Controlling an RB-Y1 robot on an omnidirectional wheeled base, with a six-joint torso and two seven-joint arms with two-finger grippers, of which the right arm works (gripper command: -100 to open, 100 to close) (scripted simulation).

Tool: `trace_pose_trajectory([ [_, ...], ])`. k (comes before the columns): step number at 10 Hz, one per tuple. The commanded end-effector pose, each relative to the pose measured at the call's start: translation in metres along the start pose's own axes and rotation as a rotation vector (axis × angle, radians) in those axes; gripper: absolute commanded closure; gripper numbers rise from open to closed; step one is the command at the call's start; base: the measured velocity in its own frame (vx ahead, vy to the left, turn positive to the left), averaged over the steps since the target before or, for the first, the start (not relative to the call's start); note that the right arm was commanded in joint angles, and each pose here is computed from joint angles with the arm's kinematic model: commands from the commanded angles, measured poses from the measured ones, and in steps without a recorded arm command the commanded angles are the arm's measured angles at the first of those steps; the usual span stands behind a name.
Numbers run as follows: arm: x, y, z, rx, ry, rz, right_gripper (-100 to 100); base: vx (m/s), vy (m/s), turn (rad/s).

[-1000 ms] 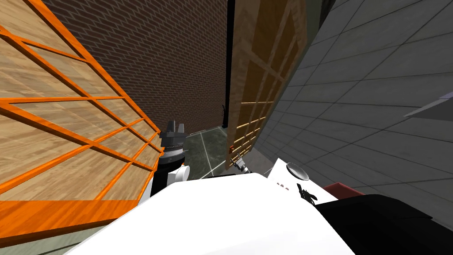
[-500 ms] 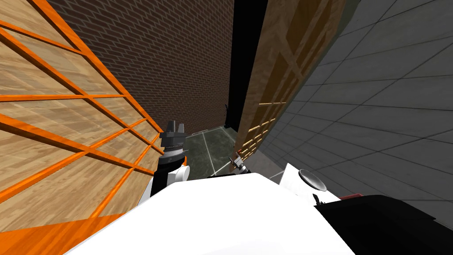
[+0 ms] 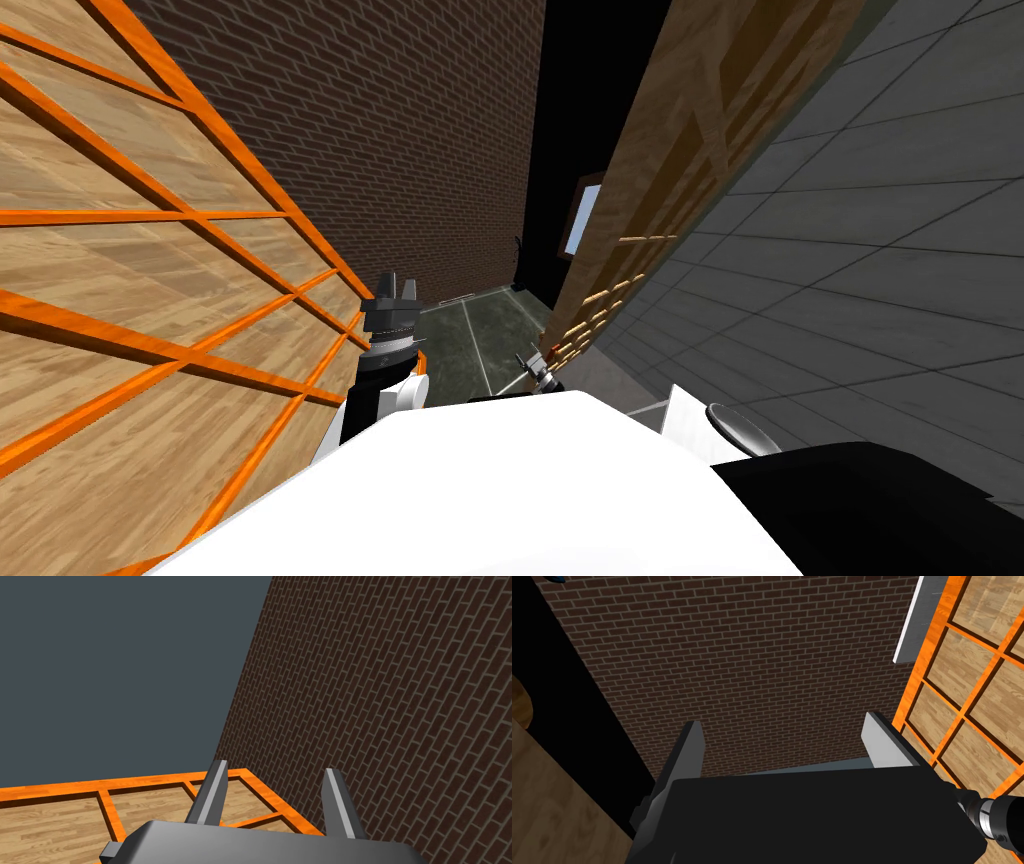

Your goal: Push the door open

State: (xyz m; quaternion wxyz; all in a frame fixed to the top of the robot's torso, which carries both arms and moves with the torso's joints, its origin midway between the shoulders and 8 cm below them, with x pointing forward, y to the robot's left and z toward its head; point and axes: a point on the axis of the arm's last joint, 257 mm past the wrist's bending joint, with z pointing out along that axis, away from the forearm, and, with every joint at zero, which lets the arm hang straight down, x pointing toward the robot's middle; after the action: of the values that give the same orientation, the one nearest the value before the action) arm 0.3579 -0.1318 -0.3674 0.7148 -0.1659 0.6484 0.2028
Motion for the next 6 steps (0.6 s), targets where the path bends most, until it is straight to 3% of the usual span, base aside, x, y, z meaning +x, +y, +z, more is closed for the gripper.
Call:
trace_pose_trajectory([
  [1,0.003,-0.001,-0.0019,0.005,0.008,-0.004,-100,0.078,0.014,0.102],
  [2,0.004,-0.002,-0.0025,0.006,0.01,-0.004,-100,0.028,-0.047,-0.062],
  [4,0.009,-0.005,-0.0085,0.015,0.024,-0.007,-100,0.02,-0.17,-0.092],
  [6,0.016,-0.01,-0.0189,0.028,0.047,-0.011,-100,-0.061,-0.154,0.035],
])
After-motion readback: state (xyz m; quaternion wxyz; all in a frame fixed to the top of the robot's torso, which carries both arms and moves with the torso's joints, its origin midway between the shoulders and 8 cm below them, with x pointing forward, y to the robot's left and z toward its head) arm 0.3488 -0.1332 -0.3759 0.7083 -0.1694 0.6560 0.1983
